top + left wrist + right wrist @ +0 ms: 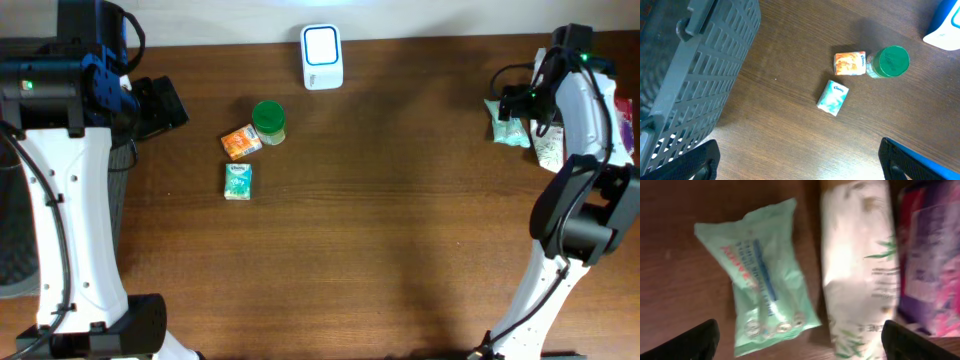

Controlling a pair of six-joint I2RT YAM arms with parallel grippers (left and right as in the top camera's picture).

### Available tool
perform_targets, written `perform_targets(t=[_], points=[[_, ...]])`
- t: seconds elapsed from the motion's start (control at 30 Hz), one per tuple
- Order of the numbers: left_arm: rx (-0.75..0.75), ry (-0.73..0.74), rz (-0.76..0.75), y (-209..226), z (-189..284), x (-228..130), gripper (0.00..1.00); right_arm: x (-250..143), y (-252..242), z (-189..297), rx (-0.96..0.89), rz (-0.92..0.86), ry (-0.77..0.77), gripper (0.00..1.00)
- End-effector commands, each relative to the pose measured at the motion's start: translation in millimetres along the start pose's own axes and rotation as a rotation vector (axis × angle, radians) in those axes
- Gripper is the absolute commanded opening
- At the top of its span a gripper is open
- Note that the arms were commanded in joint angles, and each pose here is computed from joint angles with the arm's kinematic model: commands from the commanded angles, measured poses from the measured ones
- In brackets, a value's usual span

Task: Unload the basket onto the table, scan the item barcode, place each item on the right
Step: 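Drop the wipes pack at the table's right side, then reach the right gripper to the green-capped Knorr bottle and grasp it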

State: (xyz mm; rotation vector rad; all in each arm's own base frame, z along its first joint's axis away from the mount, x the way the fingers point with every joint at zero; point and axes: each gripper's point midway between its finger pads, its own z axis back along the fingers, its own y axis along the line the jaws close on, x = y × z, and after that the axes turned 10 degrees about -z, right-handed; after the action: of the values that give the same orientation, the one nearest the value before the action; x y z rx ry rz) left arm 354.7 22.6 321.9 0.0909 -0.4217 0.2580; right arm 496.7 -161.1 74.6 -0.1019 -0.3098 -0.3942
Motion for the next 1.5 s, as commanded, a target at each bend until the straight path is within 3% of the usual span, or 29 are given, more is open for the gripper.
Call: perform_targets(t=[0.0, 0.1, 0.13, 0.33, 0.53, 0.73, 0.83, 0.9, 1.0, 1.1, 1.2, 1.37, 1.47], points=[[0.001, -0.017, 0.010, 2.3, 6.3, -0.2, 0.99, 2.4, 58.7, 41.1, 0.180, 0.048, -0.041, 0.99], [0.001, -0.017, 0.010, 2.3, 6.3, -0.2, 0.99, -48.3, 188.7, 120.3, 0.701, 0.183, 0.077, 0.99], [0.001, -0.017, 0.010, 2.3, 6.3, -0.2, 0.99, -70.2, 214.8, 127.6, 0.766, 0.220, 0.142, 0.99], [0.001, -0.017, 0.010, 2.3, 6.3, -0.2, 0.99, -162.8, 320.0, 150.8, 0.829, 0.487, 0.255, 0.99], [0.000, -0.017, 0.010, 2.3, 6.3, -0.1, 0.99, -169.7, 415.6, 185.0, 0.937, 0.709, -0.060, 0.99], [0.000, -0.017, 0.010, 2.3, 6.3, -0.1, 0.99, -141.3, 443.4, 185.9, 0.943, 0.719, -0.255, 0.99], [0.000, -0.017, 0.010, 2.3, 6.3, -0.1, 0.99, -123.6, 473.4, 158.1, 0.979, 0.316, -0.171, 0.99], [0.001, -0.017, 0.010, 2.3, 6.3, -0.2, 0.99, -124.5, 482.9, 156.4, 1.009, 0.219, -0.132, 0.99], [0.001, -0.017, 0.010, 2.3, 6.3, -0.2, 0.99, -135.9, 488.2, 155.0, 1.005, 0.230, -0.110, 0.99], [0.000, -0.017, 0.010, 2.3, 6.3, -0.1, 0.99, -138.1, 482.5, 140.4, 0.887, 0.275, -0.174, 0.99], [0.001, -0.017, 0.010, 2.3, 6.3, -0.2, 0.99, -149.8, 472.6, 128.3, 0.812, 0.322, -0.142, 0.98], [0.001, -0.017, 0.010, 2.3, 6.3, -0.2, 0.99, -145.6, 496.1, 134.5, 0.720, 0.305, -0.349, 0.99], [0.001, -0.017, 0.010, 2.3, 6.3, -0.2, 0.99, -152.4, 506.2, 108.0, 0.604, 0.355, -0.459, 0.99]])
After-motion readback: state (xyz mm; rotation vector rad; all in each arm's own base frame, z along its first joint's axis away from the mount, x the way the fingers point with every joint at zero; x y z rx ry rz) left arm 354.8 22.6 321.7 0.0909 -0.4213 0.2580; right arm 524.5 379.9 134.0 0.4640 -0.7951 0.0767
